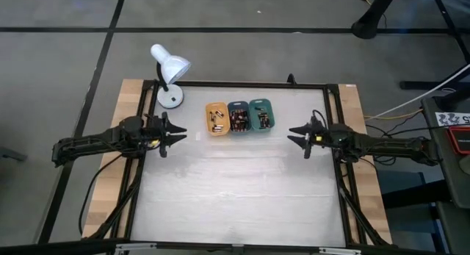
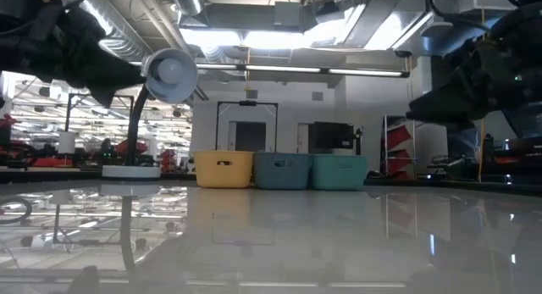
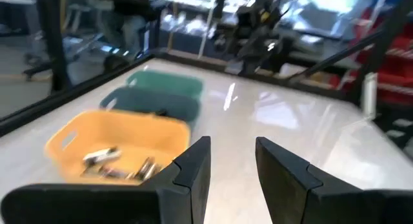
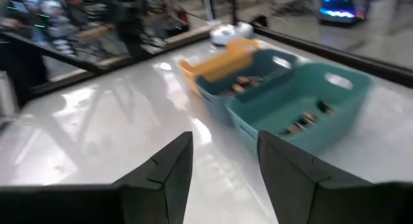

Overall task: Sort batteries
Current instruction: Return to Home Position

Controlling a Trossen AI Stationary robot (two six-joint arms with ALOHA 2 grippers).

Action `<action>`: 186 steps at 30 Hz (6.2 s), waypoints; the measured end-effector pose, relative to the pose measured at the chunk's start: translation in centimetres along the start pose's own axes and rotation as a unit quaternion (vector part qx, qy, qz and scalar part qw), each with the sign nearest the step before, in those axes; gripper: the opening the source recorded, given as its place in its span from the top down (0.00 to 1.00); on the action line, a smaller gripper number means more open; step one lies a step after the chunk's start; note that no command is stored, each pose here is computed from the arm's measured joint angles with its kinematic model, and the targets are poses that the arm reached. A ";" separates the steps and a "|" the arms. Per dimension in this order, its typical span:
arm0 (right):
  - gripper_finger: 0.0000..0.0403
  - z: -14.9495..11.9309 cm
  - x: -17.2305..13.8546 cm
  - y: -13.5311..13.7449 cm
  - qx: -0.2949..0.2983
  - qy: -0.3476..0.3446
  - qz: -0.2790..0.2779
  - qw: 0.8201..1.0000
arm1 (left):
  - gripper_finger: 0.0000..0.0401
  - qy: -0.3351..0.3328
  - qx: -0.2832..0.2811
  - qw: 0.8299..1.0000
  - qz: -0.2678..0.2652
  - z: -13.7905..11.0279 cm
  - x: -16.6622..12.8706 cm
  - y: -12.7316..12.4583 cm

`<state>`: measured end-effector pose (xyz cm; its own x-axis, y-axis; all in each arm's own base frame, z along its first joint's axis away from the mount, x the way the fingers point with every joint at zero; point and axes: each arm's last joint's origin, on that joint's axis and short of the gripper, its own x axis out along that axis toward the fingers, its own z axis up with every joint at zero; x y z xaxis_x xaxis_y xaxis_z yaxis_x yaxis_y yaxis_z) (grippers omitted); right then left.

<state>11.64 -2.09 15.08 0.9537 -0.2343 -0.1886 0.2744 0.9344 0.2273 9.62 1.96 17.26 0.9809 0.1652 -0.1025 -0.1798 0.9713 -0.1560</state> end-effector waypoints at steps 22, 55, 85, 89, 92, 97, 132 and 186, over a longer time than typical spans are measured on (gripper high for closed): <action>0.57 0.6 -1.5 0.1 -0.037 -0.051 0.022 0.998 | 0.72 -0.037 -0.015 0.999 0.023 0.4 -0.6 0.1; 0.57 1.1 -1.8 -0.1 -0.036 -0.085 -0.015 0.996 | 0.72 0.006 0.041 0.999 0.030 -0.2 -0.6 0.2; 0.57 1.1 -1.8 -0.1 -0.039 -0.087 -0.020 0.995 | 0.72 0.007 0.041 0.999 0.030 -0.3 -0.5 0.2; 0.57 1.1 -1.8 -0.1 -0.039 -0.086 -0.020 0.995 | 0.72 0.007 0.041 0.999 0.030 -0.3 -0.5 0.2; 0.57 1.1 -1.8 -0.1 -0.039 -0.086 -0.020 0.995 | 0.72 0.007 0.041 0.999 0.030 -0.3 -0.5 0.2; 0.57 1.1 -1.8 -0.1 -0.039 -0.086 -0.020 0.995 | 0.72 0.007 0.041 0.999 0.030 -0.3 -0.5 0.2; 0.57 1.1 -1.8 -0.1 -0.039 -0.086 -0.021 0.995 | 0.72 0.008 0.041 0.999 0.030 -0.3 -0.5 0.2; 0.57 1.1 -1.8 -0.1 -0.039 -0.086 -0.020 0.995 | 0.72 0.008 0.041 0.999 0.030 -0.3 -0.5 0.2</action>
<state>10.03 -2.05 16.43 0.9507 -0.3088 -0.0277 0.3094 0.9396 0.1467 9.04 2.00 16.99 0.9672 0.2215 -0.1246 -0.2311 0.9705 -0.0688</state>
